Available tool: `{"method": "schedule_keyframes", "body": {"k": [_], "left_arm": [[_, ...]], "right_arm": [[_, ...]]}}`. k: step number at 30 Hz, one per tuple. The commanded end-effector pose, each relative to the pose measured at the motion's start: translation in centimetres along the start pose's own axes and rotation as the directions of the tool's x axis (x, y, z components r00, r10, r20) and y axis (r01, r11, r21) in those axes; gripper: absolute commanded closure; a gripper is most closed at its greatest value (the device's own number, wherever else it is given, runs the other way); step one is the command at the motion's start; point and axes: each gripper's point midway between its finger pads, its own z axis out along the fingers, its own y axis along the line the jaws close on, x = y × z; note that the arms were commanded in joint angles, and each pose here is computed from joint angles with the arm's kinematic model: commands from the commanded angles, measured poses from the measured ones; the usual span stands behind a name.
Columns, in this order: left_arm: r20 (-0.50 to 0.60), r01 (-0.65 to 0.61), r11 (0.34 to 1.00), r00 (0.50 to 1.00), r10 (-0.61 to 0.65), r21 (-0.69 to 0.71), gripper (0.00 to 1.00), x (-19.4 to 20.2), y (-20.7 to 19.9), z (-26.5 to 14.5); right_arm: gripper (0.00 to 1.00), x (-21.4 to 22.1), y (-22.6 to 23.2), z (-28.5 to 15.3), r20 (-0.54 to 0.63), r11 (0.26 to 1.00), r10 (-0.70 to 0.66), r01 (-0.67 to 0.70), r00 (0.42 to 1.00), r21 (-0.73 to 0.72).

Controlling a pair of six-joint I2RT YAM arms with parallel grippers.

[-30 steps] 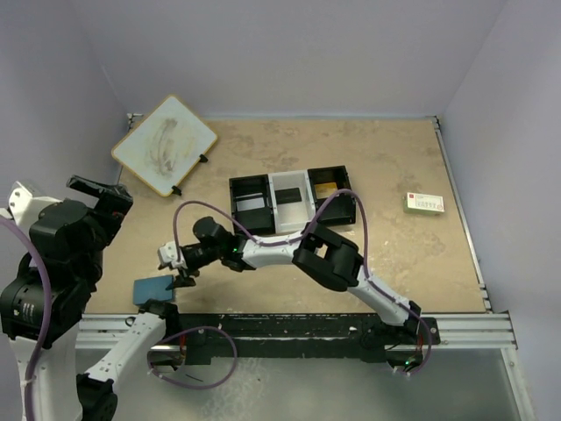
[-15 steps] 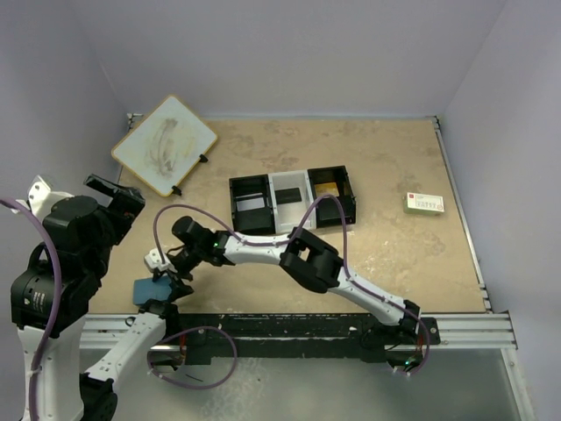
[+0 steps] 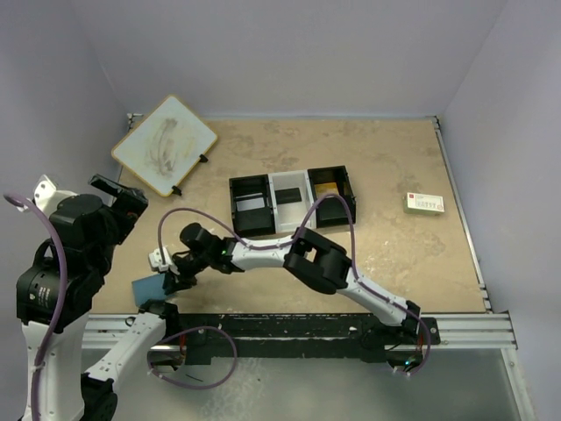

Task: Take the credit cards out of the card holder

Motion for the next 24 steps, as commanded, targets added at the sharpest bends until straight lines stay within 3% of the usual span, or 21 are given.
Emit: {"method": "schedule_keyframes", "body": {"k": [1, 10, 14, 18, 21, 24], "left_arm": [[0.009, -0.019, 1.0, 1.0, 0.019, 0.017, 0.04, -0.1, -0.5, 0.5], [-0.029, -0.08, 0.995, 0.996, 0.079, -0.064, 0.04, 2.2, 1.4, 2.7], [-0.059, -0.114, 0.986, 0.992, 0.107, -0.125, 0.04, 4.2, 3.1, 4.5], [-0.071, -0.126, 0.97, 0.991, 0.113, -0.21, 0.04, 5.7, 5.0, 6.1], [-0.109, -0.133, 0.974, 0.987, 0.114, -0.182, 0.04, 6.2, 3.7, 6.6], [-0.08, -0.123, 0.976, 0.991, 0.11, -0.18, 0.04, 4.7, 3.0, 5.7]], "right_arm": [[0.81, 1.8, -0.6, -2.3, -0.094, 0.987, 0.066, -0.051, 0.993, 0.154], [0.92, 1.9, 0.5, -9.2, -0.101, 0.92, 0.127, -0.079, 0.987, 0.383], [0.9, 1.8, 2.0, -12.3, -0.079, 0.88, 0.169, -0.115, 0.982, 0.461], [0.76, -0.8, 2.9, -13.4, 0.018, 0.879, 0.132, -0.125, 0.991, 0.46], [0.61, -2.1, 2.6, -11.7, 0.042, 0.917, 0.092, -0.101, 0.995, 0.387], [0.45, -3.9, 1.5, -9.2, 0.058, 0.953, 0.009, -0.027, 0.998, 0.303]]}}
